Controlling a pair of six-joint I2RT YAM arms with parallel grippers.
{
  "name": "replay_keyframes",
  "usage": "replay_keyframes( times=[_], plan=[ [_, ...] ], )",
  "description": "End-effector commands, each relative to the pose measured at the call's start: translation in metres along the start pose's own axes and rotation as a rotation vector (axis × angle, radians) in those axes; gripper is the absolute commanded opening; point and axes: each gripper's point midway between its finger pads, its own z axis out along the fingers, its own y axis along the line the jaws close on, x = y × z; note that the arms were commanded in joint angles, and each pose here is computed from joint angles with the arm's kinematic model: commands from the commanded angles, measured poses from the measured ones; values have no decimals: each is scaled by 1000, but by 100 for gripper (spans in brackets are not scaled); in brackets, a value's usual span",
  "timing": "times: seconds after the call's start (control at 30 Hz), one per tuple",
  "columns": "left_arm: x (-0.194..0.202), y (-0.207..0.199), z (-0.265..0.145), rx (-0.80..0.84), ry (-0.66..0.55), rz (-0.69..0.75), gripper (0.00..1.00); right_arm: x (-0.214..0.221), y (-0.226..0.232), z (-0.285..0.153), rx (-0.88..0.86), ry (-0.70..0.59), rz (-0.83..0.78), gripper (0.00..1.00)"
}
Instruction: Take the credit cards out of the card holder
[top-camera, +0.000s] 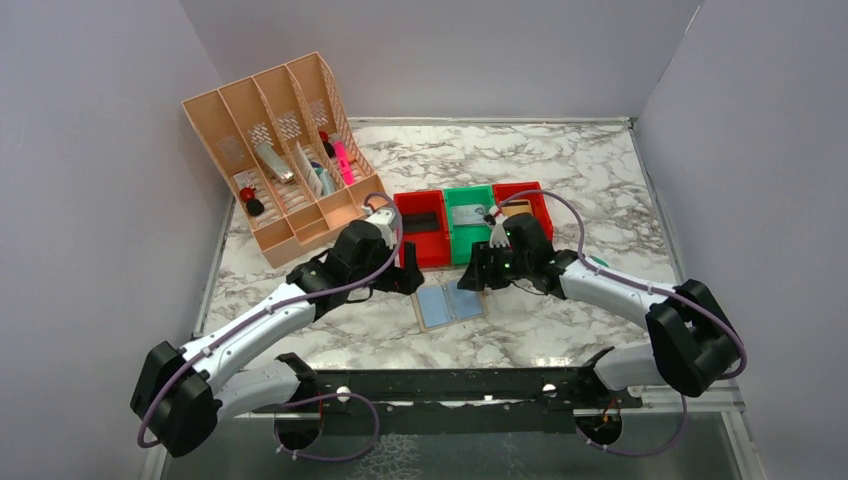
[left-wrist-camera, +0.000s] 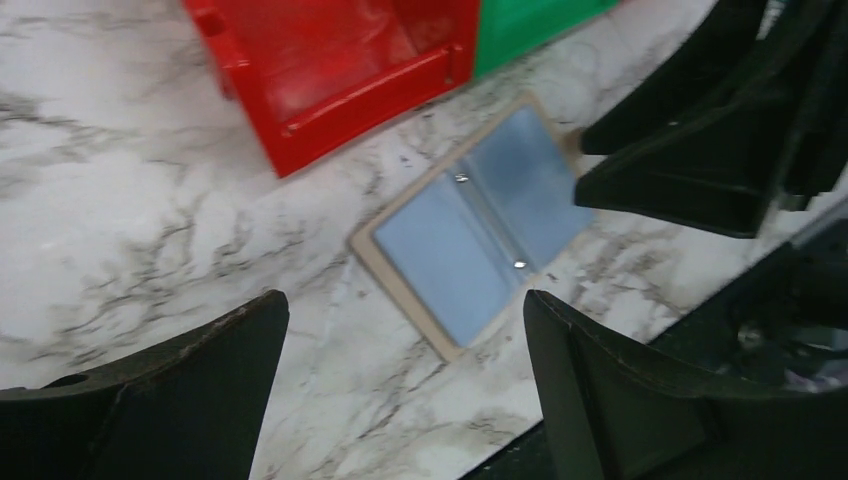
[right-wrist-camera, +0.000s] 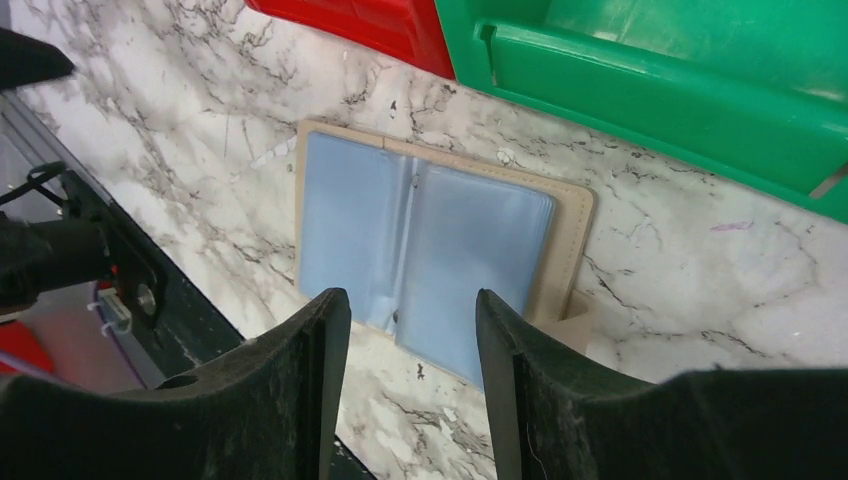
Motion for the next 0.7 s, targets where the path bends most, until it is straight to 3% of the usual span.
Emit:
replay_keyframes(
  times=[0.0, 0.17, 0.5, 0.67],
  plan=[
    [0, -61, 8, 323, 44, -101, 87, 8, 3, 0, -5, 42, 69, 54],
    [26, -59, 27, 309, 136, -144, 79, 17, -9, 6, 42, 80, 64, 53],
    [67, -55, 57, 278, 234, -171, 74, 45, -28, 17, 88, 175, 94, 52],
    [94, -54, 79, 242, 303, -163, 65, 57, -24, 21, 44, 201, 137, 50]
  ],
)
